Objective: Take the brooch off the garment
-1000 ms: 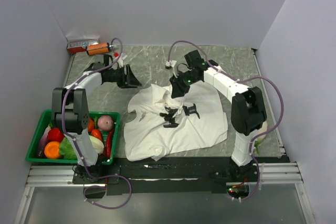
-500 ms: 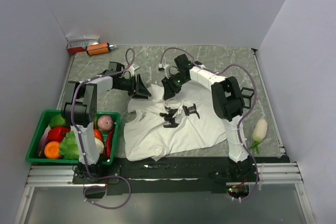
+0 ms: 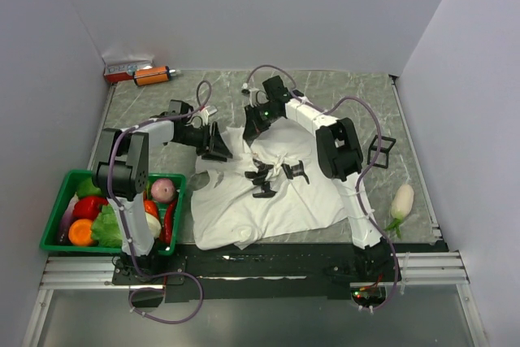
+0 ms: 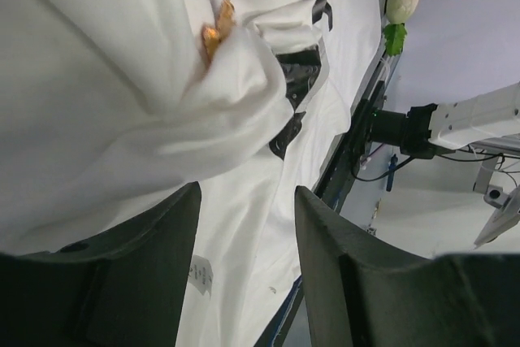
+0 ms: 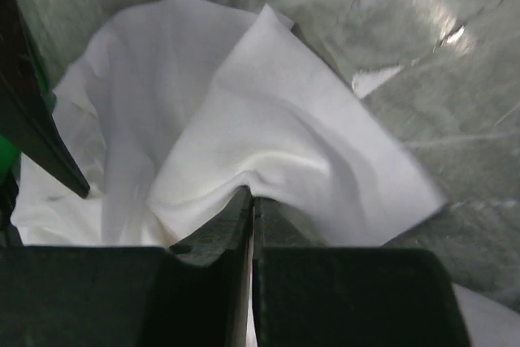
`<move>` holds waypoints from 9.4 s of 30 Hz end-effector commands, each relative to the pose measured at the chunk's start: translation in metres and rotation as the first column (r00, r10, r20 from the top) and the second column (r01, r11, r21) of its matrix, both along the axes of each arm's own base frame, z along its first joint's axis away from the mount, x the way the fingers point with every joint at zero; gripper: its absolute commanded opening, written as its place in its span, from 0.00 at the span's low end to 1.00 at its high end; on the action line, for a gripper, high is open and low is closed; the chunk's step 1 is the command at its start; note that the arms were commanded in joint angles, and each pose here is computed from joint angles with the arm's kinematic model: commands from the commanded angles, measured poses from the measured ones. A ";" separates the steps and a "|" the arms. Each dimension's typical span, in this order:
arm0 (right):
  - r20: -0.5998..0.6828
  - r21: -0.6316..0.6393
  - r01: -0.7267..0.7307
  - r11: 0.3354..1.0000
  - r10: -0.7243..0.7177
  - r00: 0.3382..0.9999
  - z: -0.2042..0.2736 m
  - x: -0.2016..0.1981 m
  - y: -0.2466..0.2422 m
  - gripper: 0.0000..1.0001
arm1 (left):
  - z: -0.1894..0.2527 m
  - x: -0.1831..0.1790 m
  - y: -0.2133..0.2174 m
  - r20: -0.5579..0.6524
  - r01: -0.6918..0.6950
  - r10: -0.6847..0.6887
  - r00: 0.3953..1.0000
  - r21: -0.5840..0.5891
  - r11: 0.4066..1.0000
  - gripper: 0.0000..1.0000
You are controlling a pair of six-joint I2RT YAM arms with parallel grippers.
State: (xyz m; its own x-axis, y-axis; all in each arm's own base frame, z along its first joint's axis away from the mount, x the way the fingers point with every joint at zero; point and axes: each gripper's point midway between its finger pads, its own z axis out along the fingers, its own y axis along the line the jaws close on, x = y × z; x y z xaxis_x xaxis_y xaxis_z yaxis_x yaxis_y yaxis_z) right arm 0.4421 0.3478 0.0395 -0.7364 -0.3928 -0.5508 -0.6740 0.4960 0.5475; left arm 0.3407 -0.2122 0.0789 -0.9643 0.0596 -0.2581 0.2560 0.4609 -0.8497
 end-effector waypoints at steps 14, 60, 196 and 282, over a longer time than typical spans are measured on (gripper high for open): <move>0.413 0.241 0.117 0.964 -0.211 0.886 0.153 0.111 -0.014 0.00 | -0.013 0.006 0.012 0.072 0.020 -0.031 0.997 0.155 0.988 0.55; 0.100 -0.153 0.006 0.988 0.009 0.995 0.007 0.010 -0.063 0.38 | 0.025 0.068 0.009 0.202 -0.004 -0.031 0.979 0.171 0.985 0.55; 0.801 -0.012 0.096 0.995 -0.048 0.597 0.190 -0.011 -0.009 0.00 | 0.095 0.071 -0.051 0.232 -0.043 0.144 0.962 -0.394 0.918 0.45; 0.331 0.245 -0.238 0.940 0.149 0.932 0.157 -0.062 -0.007 0.39 | 0.125 0.031 -0.049 0.358 0.190 -0.001 0.934 -0.494 0.848 0.01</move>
State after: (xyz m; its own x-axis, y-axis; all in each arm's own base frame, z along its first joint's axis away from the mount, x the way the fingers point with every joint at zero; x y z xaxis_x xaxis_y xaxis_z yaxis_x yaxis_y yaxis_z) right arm 0.3723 0.3291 0.1663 -0.4949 -0.3560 -0.7927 -0.8684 0.2345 0.4368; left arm 0.3758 -0.2612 0.1845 -0.8653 -0.0903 -0.4931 0.4976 -0.0360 -0.8666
